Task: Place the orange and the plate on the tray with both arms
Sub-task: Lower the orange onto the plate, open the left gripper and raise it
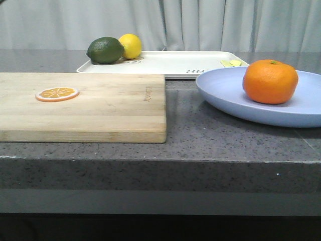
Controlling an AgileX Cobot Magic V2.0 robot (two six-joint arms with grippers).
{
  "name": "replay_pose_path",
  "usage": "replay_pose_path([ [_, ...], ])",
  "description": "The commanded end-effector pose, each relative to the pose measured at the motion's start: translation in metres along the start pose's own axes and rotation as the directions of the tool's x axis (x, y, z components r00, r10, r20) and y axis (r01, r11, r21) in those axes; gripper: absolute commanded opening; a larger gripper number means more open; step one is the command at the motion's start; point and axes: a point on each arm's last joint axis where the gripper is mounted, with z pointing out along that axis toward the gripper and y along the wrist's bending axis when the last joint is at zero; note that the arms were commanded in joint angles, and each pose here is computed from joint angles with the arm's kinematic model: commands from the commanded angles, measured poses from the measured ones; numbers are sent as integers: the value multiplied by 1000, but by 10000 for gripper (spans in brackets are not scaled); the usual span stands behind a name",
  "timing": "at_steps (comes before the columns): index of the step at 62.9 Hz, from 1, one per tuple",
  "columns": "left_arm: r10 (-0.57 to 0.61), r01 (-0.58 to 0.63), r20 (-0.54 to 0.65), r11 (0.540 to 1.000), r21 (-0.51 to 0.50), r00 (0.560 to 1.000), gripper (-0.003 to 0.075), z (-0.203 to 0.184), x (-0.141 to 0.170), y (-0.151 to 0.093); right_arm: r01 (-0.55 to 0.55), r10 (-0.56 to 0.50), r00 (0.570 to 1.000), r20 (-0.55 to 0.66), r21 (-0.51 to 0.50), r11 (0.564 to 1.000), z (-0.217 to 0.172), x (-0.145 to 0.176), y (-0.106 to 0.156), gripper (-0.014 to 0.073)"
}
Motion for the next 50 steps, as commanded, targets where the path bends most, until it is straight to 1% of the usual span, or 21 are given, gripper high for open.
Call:
replay_pose_path([
  [1,-47,53,164,998,-30,985,618,-46,-2,14,10,-11,997,78,3,1000,-3,-13,0,603],
  [10,-85,104,181,990,-100,980,618,-77,37,35,10,-11,997,78,3,1000,-3,-13,0,603],
  [22,-123,159,197,972,-175,973,618,-115,84,48,10,-11,997,78,3,1000,-3,-13,0,603],
  [30,-134,179,215,962,-206,967,618,-138,114,47,10,-11,997,78,3,1000,-3,-13,0,603],
  [37,-109,166,243,959,-228,964,618,-159,142,40,10,-11,997,79,3,1000,-3,-13,0,603],
  [50,-97,166,287,959,-228,953,618,-179,178,29,9,-9,997,79,2,1000,-3,-13,0,603],
])
